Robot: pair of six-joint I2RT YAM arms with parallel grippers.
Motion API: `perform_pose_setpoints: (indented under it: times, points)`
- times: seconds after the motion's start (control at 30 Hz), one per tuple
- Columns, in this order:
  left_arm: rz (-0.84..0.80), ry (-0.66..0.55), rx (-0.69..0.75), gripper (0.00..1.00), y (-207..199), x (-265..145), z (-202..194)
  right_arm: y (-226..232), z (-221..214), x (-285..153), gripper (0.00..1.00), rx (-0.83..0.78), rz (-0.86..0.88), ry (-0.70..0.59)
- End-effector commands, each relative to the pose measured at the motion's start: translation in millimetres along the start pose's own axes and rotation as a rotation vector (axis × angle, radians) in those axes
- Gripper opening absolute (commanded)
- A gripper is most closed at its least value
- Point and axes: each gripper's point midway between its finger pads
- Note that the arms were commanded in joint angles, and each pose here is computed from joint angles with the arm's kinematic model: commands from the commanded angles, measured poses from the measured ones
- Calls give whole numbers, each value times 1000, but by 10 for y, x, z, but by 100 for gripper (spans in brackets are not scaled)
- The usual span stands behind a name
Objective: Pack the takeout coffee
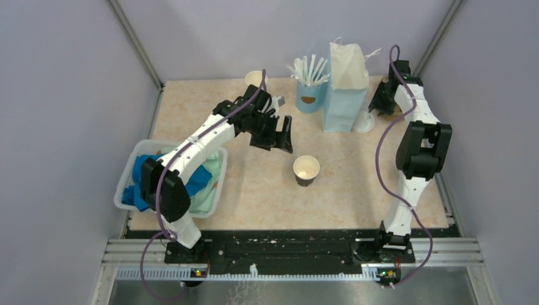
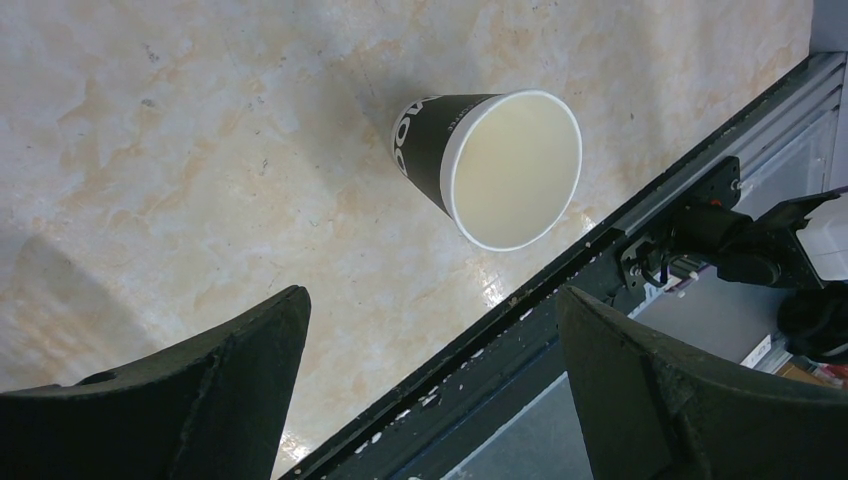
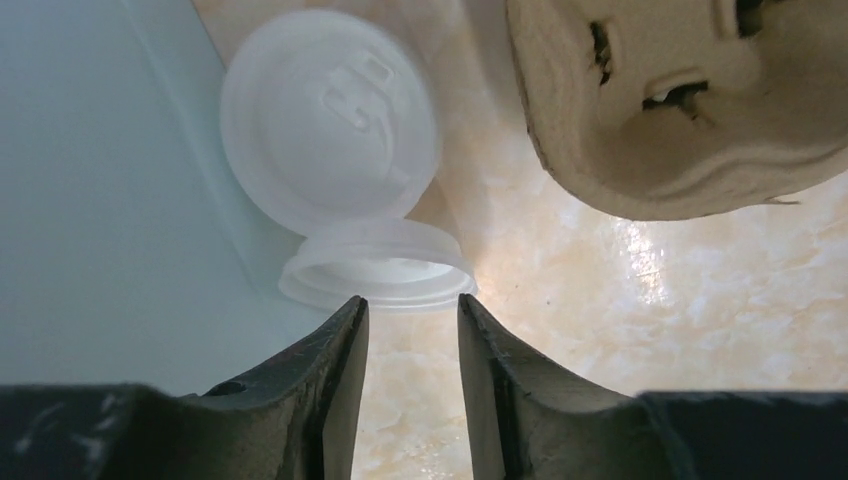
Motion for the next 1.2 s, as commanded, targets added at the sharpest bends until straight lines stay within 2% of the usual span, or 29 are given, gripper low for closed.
perform_pose_setpoints:
  times: [0.0,0.1,0.3,0.47,0.6,0.77,0.93,1.07,1.17]
  points:
    - [-12,-41,24,98,-57,-117,80,-19,-131,-74,41,-15,46,12]
    - [-19,-39,26,98,-62,-99,88,-119,-232,2,46,-8,37,28]
    - [-19,-30,27,98,-57,-83,98,-194,-335,259,43,-17,41,46]
    - [-10,-25,30,98,-45,-101,111,-185,-320,404,26,-24,52,30]
    - [-5,-33,32,98,-66,-165,126,-171,-273,430,19,-9,60,-6]
    - [-7,-40,12,98,-142,-321,100,-222,-258,399,0,-5,37,-28]
    - [-44,-76,-28,98,-277,-503,51,-210,-265,279,0,-6,71,-66]
    - [-59,-108,-50,98,-356,-651,28,-188,-308,360,26,-1,92,-59]
    - [-42,-123,-46,98,-362,-741,36,-186,-301,439,30,-1,90,-53]
Point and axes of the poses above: each gripper's point midway between its finger pads, its own x axis out along the fingers, its own y axis along the line the jaws close on, z = x × y, and after that the axes turned 13 degrees about x, right-handed
